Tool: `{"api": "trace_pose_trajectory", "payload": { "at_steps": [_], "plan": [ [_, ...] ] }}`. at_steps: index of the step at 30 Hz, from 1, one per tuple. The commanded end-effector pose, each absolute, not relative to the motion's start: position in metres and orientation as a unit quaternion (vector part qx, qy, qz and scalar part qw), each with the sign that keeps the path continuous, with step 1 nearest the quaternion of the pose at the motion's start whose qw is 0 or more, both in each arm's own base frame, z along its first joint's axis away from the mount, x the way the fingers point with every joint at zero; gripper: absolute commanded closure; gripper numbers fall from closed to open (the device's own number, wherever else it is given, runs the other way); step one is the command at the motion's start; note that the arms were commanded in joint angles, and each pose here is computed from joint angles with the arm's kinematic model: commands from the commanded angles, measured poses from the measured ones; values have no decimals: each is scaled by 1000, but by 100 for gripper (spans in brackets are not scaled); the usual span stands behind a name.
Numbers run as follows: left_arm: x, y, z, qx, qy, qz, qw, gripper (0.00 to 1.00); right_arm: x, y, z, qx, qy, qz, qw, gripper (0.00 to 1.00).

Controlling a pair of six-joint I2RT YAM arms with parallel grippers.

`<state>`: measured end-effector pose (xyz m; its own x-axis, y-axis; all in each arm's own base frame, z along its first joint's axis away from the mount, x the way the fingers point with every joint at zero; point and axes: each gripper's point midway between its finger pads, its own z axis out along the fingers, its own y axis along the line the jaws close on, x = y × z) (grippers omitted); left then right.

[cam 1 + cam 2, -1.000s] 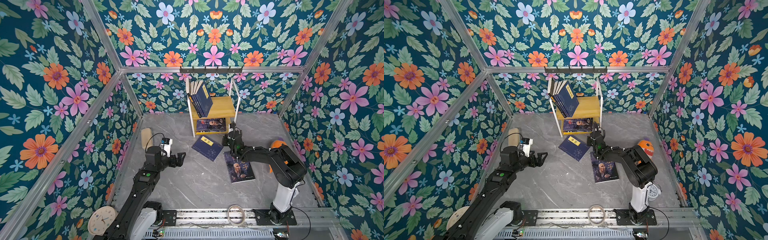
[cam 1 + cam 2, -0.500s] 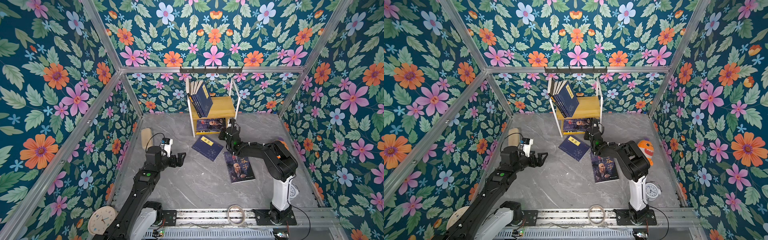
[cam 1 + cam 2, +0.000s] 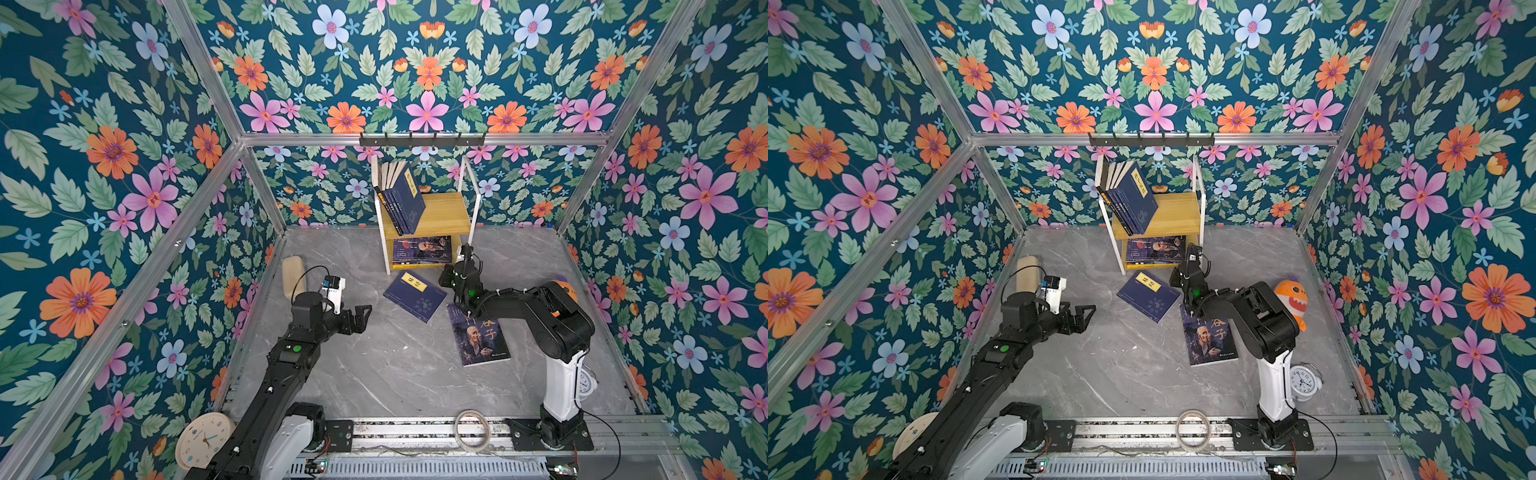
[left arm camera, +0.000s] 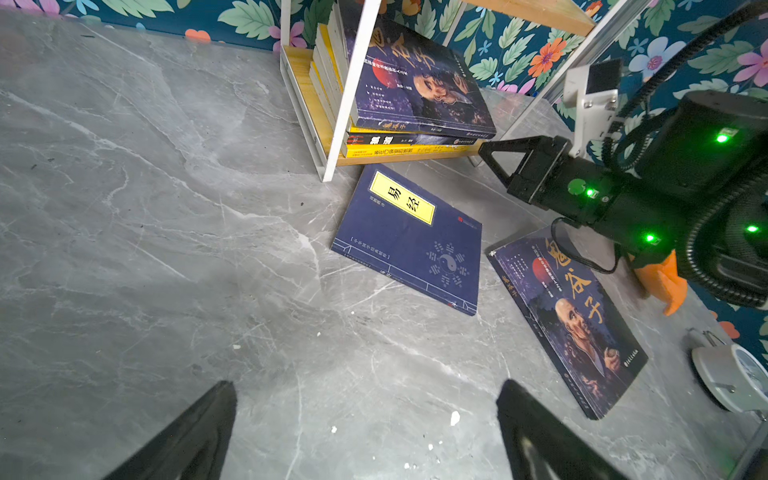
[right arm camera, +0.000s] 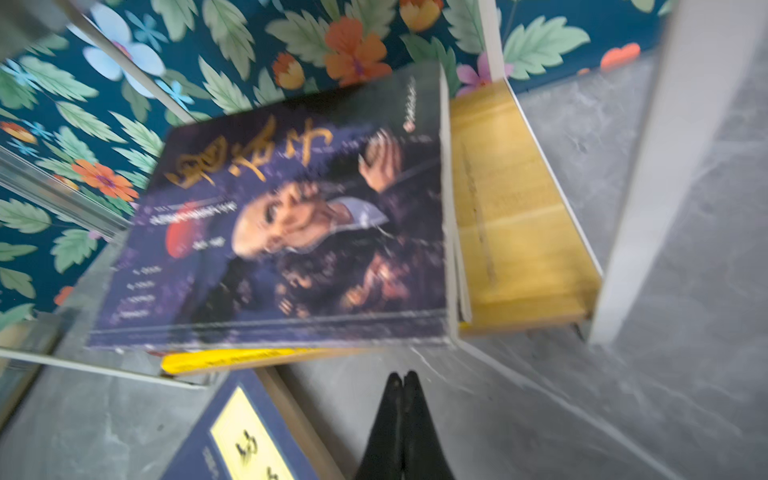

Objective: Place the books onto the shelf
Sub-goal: 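Open the right gripper and draw it back from the lower shelf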

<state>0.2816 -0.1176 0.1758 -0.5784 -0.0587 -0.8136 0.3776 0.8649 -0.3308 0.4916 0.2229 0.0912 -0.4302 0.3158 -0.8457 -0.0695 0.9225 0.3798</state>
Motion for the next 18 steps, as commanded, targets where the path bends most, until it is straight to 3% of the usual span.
{"api": "trace_pose_trajectory", "payload": {
  "at_steps": [1,18],
  "plan": [
    [285,-118,181,93,847,-245,462,0,493,224,105,79,814,193,542,100],
    [285,-119,182,92,847,-248,461,0,516,233,115,71,809,187,552,100]
  ]
}}
